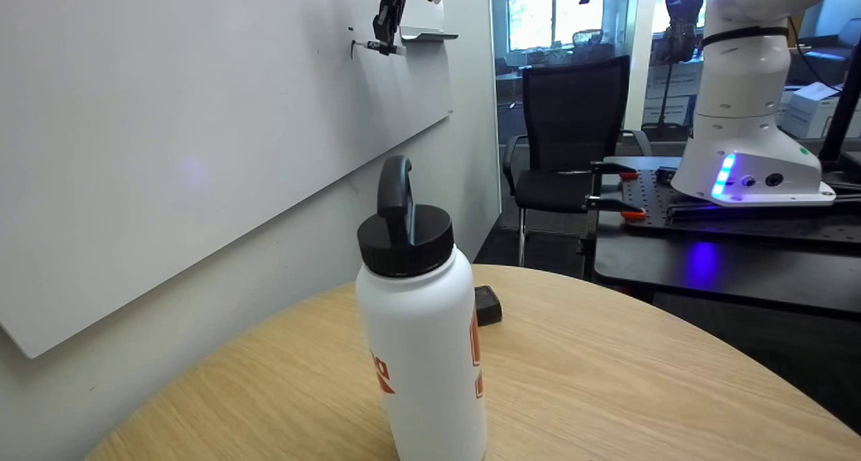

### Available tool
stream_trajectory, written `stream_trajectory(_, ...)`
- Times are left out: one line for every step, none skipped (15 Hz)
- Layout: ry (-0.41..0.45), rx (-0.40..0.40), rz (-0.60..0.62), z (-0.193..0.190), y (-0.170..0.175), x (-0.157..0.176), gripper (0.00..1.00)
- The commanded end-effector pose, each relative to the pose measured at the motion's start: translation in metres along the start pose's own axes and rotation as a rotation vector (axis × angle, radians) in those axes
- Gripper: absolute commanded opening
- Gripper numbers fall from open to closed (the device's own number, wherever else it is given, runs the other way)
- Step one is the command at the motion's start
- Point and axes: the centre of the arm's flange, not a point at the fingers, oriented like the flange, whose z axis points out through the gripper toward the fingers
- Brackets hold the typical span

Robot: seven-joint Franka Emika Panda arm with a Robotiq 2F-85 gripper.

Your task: Use the black marker on the table to write on the whiteboard

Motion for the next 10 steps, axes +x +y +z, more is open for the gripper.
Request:
stream_trajectory(0.009, -0.029, 0.033, -0.012, 0.024, 0.013, 0.05)
stream_trajectory(0.01, -0.035, 0.04, -0.013, 0.028, 0.014, 0.05)
stream_trajectory(0.008, -0.041, 0.047, -0.014, 0.032, 0.015, 0.05)
stream_trajectory(0.004, -0.045, 0.052, -0.013, 0.035, 0.015, 0.05)
stream_trajectory(-0.003, -0.052, 0.056, -0.011, 0.038, 0.016, 0.05)
stream_trajectory(-0.011, -0.055, 0.06, -0.01, 0.041, 0.016, 0.05)
stream_trajectory(-0.021, -0.061, 0.062, -0.007, 0.043, 0.017, 0.05)
stream_trajectory(-0.028, -0.064, 0.065, -0.005, 0.045, 0.017, 0.05)
stream_trajectory(-0.035, -0.067, 0.068, -0.003, 0.046, 0.017, 0.05)
stream_trajectory(-0.041, -0.069, 0.069, -0.001, 0.048, 0.017, 0.05)
